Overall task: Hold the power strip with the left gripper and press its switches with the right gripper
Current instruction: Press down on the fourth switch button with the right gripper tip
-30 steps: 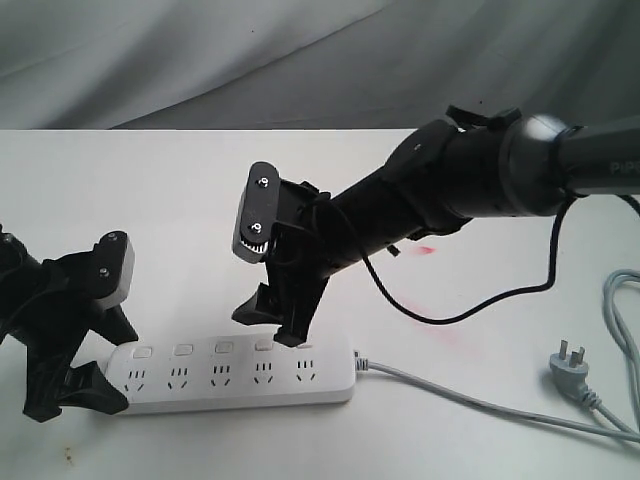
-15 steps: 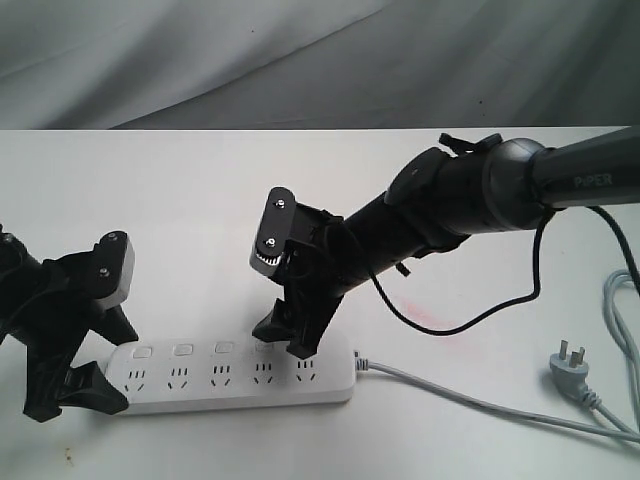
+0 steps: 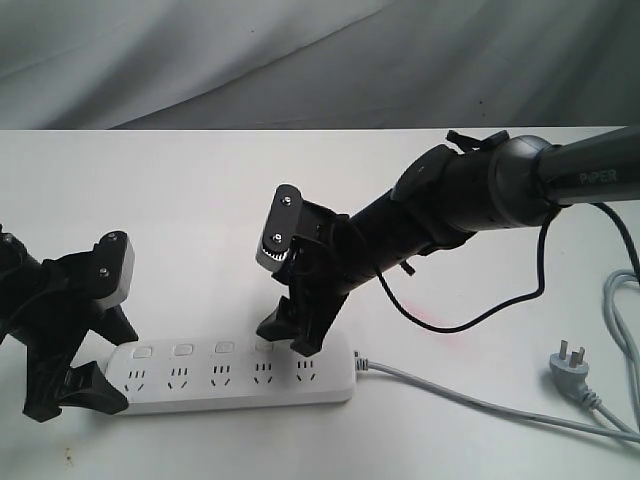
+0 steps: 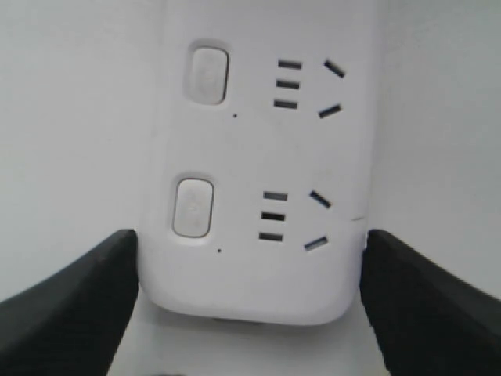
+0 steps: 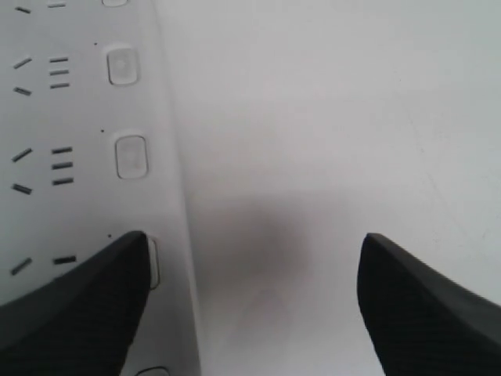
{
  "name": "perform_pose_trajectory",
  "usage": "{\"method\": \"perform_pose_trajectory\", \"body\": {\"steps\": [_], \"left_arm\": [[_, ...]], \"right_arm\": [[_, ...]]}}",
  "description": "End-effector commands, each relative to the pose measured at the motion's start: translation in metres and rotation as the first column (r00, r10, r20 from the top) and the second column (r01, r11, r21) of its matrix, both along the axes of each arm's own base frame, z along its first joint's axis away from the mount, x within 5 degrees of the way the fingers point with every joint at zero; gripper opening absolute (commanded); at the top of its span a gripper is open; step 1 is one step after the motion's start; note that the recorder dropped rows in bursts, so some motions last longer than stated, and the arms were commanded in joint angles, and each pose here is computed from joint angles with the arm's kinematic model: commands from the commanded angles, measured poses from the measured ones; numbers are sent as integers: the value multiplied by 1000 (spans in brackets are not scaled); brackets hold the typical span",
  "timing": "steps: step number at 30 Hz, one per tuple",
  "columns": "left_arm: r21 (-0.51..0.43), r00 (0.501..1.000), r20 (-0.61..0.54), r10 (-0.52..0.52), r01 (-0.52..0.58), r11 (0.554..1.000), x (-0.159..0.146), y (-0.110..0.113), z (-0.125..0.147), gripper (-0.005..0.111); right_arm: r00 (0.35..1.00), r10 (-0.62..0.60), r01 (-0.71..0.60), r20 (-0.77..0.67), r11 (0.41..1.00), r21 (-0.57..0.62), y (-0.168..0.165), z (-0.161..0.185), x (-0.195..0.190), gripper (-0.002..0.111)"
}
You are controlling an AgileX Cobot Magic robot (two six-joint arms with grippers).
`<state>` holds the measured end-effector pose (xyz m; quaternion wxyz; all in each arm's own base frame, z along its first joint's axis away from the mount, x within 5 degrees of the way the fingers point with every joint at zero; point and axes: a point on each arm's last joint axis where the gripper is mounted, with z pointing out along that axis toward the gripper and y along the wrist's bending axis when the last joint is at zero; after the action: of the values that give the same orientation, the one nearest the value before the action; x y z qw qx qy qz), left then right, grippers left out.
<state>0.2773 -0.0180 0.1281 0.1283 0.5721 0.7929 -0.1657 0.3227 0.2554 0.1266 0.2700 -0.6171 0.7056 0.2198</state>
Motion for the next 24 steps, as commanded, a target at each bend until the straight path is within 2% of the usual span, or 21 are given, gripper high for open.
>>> {"method": "perform_pose_trajectory", "body": {"steps": [1, 24], "left_arm": [[-7, 1000, -1, 7, -7, 1000, 1, -2, 1, 40], [-7, 1000, -1, 7, -7, 1000, 1, -2, 1, 40]], "right_arm": [[1000, -1, 1, -1, 1000, 9, 0, 2, 0, 68], [1000, 20, -20, 0, 1000, -16, -1, -9, 1, 68]]}}
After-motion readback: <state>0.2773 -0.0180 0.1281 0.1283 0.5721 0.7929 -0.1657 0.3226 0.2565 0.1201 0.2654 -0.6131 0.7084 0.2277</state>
